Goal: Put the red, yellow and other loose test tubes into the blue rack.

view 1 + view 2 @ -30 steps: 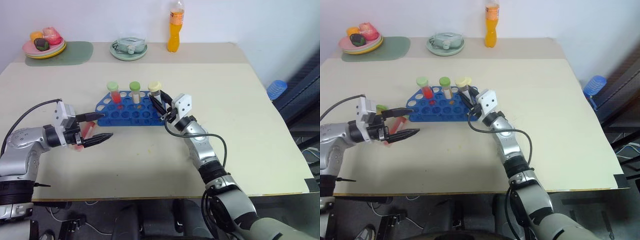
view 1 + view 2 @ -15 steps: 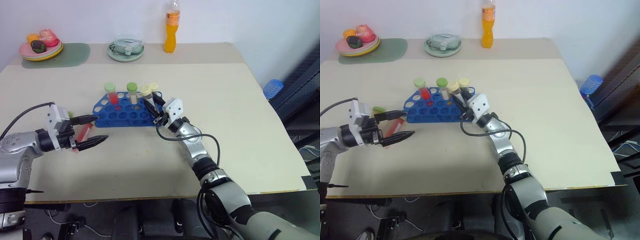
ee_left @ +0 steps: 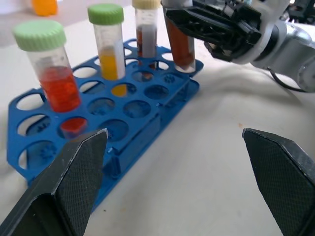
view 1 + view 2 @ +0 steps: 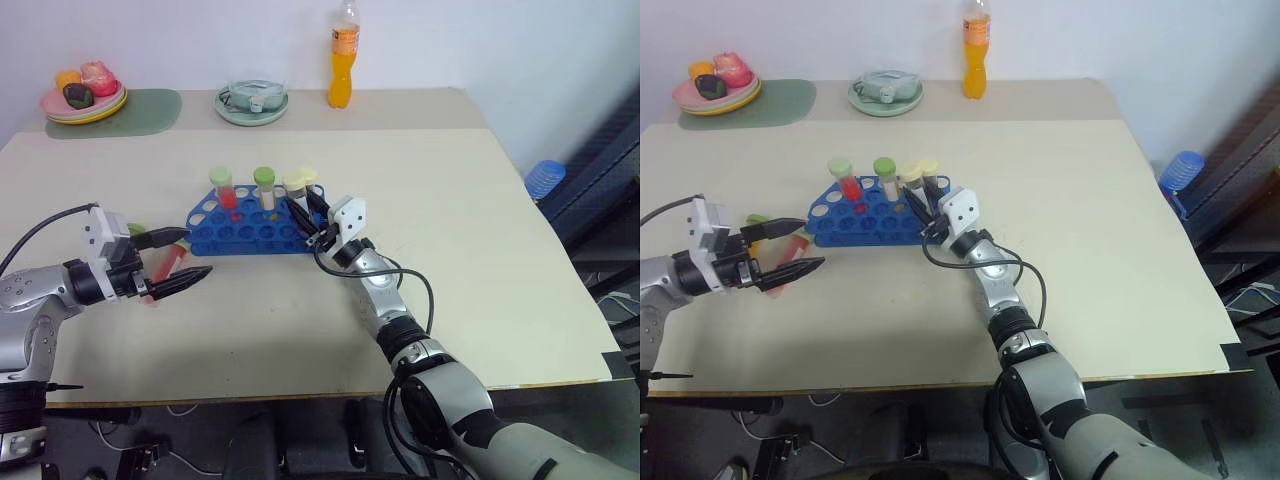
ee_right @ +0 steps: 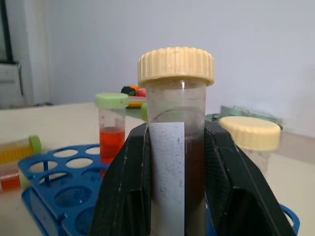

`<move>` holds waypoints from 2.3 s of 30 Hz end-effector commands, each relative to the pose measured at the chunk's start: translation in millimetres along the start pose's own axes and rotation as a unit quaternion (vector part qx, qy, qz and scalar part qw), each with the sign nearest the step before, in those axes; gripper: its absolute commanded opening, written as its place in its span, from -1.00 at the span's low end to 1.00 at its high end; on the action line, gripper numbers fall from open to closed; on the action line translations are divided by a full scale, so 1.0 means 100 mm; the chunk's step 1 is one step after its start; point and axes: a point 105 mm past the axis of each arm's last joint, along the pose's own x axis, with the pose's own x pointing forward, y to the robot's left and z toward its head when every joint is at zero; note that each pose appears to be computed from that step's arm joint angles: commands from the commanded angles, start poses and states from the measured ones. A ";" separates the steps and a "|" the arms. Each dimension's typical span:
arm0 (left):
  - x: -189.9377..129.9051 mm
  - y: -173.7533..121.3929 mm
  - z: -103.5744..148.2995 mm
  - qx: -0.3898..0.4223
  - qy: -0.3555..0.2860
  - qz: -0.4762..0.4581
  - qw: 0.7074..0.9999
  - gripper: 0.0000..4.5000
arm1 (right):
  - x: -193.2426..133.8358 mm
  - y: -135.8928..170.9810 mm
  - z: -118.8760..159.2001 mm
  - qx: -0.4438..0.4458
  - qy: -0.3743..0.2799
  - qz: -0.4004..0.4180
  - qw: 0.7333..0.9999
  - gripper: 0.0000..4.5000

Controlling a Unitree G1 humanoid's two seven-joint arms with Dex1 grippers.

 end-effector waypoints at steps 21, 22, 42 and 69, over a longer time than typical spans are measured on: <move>-0.27 0.36 0.11 -0.074 -0.051 0.242 0.966 1.00 | -0.97 -0.40 0.15 -0.153 0.080 0.040 0.984 0.96; -0.29 0.36 0.11 -0.084 -0.049 0.250 0.963 1.00 | -1.04 -0.42 0.18 -0.153 0.090 0.039 0.983 0.96; -0.11 0.45 0.08 -0.198 0.274 0.310 0.889 1.00 | -1.46 -0.27 1.02 -0.141 0.163 0.211 0.953 0.96; -0.01 1.30 -0.15 -0.242 0.355 0.382 0.818 1.00 | -1.41 -0.06 1.16 -0.124 0.143 0.235 0.953 0.96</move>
